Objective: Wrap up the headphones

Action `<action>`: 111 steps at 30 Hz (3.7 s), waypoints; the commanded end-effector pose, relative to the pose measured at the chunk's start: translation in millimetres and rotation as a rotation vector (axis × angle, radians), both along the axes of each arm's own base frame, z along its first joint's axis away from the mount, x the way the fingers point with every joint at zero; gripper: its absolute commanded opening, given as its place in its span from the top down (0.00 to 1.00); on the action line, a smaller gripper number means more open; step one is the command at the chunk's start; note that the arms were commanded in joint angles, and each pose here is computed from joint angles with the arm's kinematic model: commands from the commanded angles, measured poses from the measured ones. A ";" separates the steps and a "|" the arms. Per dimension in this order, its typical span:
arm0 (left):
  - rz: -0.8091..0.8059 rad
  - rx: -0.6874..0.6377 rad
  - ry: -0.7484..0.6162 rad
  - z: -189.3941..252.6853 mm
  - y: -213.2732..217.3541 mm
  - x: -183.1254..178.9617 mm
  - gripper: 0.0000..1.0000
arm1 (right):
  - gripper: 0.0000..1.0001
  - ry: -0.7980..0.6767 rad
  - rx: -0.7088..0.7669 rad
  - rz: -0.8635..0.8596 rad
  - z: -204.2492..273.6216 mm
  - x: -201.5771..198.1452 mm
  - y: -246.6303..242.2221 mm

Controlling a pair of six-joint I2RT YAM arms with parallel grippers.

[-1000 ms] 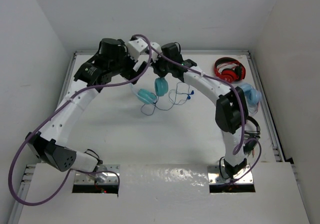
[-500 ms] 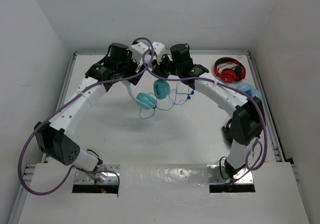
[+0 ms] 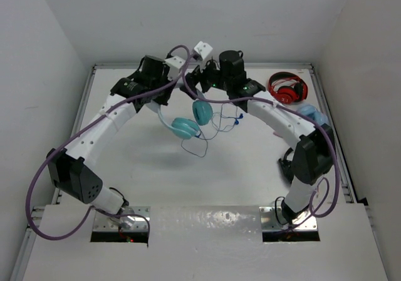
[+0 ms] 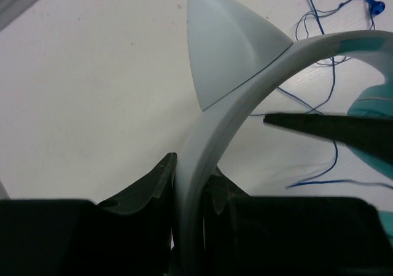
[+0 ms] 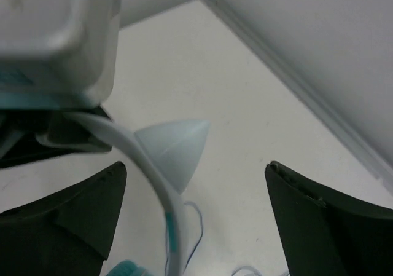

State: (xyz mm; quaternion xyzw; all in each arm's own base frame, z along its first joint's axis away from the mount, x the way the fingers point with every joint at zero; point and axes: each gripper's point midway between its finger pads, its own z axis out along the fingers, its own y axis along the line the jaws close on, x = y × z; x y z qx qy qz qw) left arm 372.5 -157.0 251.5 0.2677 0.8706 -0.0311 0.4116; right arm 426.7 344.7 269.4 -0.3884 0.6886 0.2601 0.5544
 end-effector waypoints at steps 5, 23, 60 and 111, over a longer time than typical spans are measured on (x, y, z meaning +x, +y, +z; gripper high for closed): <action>0.158 -0.163 -0.013 32.8 2.2 2.7 1.00 | 0.01 -0.207 0.628 -0.081 207.3 4.6 -103.8; 0.200 -0.480 -0.232 174.2 4.0 45.3 1.00 | 0.33 0.025 0.189 0.027 -56.0 -86.3 -59.0; 0.219 0.143 -0.191 53.4 53.4 61.6 1.00 | 1.00 0.180 -0.135 -0.088 -5.9 -59.1 -117.6; 0.663 -0.448 -0.094 62.7 44.3 131.2 1.00 | 0.66 0.657 0.009 0.272 -5.6 -145.3 95.5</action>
